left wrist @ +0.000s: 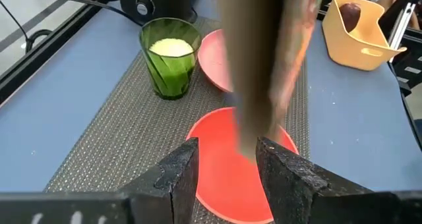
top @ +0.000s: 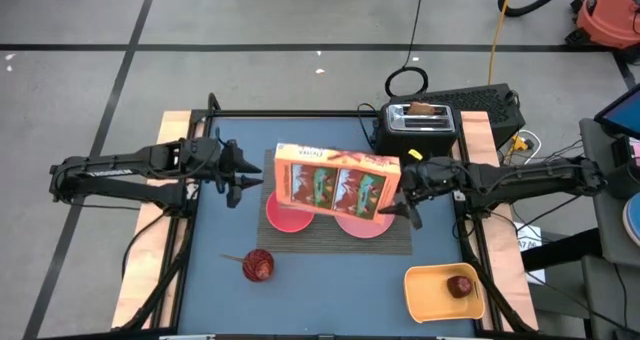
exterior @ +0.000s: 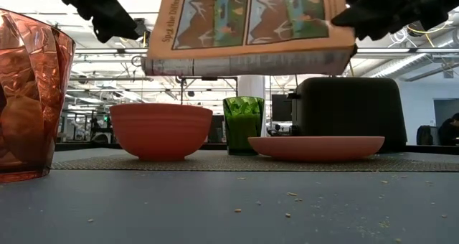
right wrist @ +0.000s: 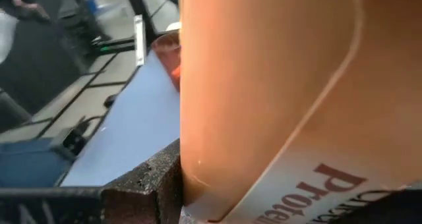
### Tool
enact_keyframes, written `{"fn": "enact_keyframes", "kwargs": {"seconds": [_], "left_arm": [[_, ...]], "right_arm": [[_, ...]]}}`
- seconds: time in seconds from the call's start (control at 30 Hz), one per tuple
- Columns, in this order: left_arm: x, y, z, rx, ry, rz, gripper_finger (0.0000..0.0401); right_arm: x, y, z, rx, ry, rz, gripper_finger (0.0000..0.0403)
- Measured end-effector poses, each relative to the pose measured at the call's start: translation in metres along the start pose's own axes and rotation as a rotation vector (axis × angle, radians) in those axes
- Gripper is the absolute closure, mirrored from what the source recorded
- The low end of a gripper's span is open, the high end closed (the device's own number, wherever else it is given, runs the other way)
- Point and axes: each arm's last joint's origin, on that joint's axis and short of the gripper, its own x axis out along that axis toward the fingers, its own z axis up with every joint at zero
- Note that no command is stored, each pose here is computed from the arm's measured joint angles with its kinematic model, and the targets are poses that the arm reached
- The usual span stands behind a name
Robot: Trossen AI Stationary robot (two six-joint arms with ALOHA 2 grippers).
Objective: Arrange a breakfast setting
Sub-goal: Pour the cereal into the red bowl
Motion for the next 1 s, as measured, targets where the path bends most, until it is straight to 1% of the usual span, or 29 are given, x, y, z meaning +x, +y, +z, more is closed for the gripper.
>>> {"fn": "enact_keyframes", "kwargs": {"seconds": [0.13, 0.33, 0.5, 0.57, 0.63, 0.77, 1.0], "left_arm": [[0.0, 0.0, 0.0, -0.001, 0.0, 0.0, 0.0244], [0.0, 0.0, 0.0, -0.007, 0.0, 0.0, 0.0244], [0.0, 0.0, 0.0, -0.011, 0.0, 0.0, 0.0244], [0.0, 0.0, 0.0, -0.011, 0.0, 0.0, 0.0244], [0.0, 0.0, 0.0, -0.012, 0.0, 0.0, 0.0244], [0.0, 0.0, 0.0, -0.014, 0.0, -0.001, 0.0244], [0.0, 0.0, 0.0, -0.027, -0.001, -0.001, 0.0244]], "right_arm": [[0.0, -0.001, -0.004, 0.009, 0.044, -0.017, 0.0195], [-0.001, -0.001, -0.008, -0.01, 0.076, -0.02, 0.0195], [-0.004, 0.0, -0.006, -0.015, 0.058, -0.018, 0.0195], [-0.004, 0.0, -0.006, -0.009, 0.058, -0.006, 0.0195], [-0.004, 0.001, -0.005, -0.009, 0.054, 0.034, 0.0195], [-0.006, 0.004, 0.004, -0.02, 0.048, 0.04, 0.0195], [-0.017, 0.01, 0.033, -0.104, 0.069, 0.029, 0.0195]]}}
